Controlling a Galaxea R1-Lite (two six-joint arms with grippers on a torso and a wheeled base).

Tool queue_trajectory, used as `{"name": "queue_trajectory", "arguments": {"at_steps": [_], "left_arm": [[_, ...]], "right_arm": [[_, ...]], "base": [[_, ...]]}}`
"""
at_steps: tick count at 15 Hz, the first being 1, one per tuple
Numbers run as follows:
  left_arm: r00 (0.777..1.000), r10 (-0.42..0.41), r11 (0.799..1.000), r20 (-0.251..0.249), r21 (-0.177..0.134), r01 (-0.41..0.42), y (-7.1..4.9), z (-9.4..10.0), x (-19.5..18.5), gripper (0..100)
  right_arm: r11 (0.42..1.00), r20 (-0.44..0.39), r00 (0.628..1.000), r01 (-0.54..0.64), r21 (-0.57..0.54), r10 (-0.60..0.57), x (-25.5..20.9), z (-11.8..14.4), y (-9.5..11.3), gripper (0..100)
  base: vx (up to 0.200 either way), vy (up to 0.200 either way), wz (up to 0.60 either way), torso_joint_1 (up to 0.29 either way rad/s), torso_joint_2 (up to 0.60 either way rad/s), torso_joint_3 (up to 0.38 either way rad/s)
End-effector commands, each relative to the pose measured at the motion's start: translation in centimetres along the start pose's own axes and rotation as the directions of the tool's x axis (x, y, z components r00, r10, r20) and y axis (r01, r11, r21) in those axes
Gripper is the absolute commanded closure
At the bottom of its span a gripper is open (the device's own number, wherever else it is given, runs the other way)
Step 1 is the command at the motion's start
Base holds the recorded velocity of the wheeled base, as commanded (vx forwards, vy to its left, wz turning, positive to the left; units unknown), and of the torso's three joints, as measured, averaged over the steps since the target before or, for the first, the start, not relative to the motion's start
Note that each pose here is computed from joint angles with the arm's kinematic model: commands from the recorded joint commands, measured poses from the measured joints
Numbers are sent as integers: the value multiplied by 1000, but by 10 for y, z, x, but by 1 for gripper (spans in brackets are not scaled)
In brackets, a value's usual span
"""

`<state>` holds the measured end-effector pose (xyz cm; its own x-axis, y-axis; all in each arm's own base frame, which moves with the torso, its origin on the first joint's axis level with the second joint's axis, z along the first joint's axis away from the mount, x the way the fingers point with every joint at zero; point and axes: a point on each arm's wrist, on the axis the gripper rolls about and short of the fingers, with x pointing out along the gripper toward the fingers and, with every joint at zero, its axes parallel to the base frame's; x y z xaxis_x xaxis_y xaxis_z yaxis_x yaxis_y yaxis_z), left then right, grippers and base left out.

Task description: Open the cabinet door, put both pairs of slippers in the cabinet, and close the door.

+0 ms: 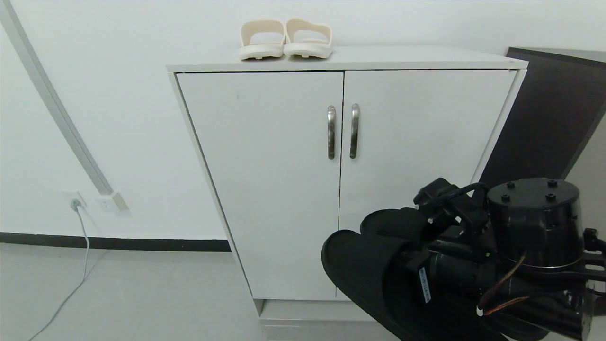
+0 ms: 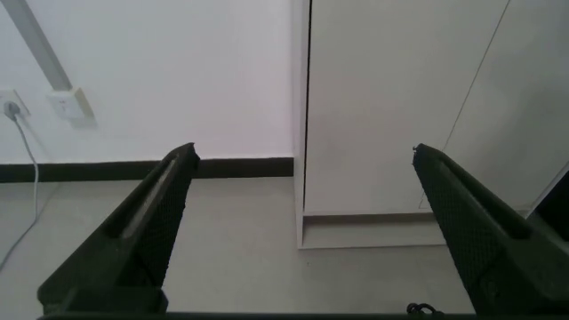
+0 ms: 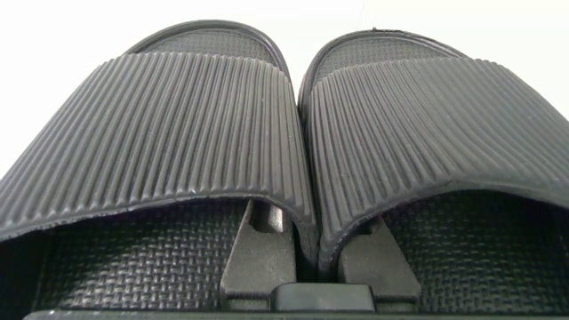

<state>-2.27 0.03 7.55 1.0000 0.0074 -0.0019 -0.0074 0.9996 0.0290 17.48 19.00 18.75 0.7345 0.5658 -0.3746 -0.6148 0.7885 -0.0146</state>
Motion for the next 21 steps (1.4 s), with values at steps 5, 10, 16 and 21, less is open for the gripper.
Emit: {"name": "queue_trajectory", "arguments": {"at_steps": [5,10,16,21], "left_arm": [[999,-31,998,-28,-57,30,0,21,5,0],[966,-245,949,-81,-226,222,-3,98,46,0],[793,-603,782,-90,-264,564,-17,116,108,0],[647,-756,647,-100,-258,717,-69,155,182,0]], "right_arm": [[1000,13,1000,1,1,-1,0,-2,0,100],[1000,8,1000,1,-12,-1,-1,-5,0,100],[1000,-3,1000,-2,-11,2,1,-10,-1,100],[997,-4,997,-74,-9,74,2,-15,1,100]], "base": [[0,0,0,0,0,0],[0,0,0,0,0,0],[0,0,0,0,0,0],[0,0,0,0,0,0]]}}
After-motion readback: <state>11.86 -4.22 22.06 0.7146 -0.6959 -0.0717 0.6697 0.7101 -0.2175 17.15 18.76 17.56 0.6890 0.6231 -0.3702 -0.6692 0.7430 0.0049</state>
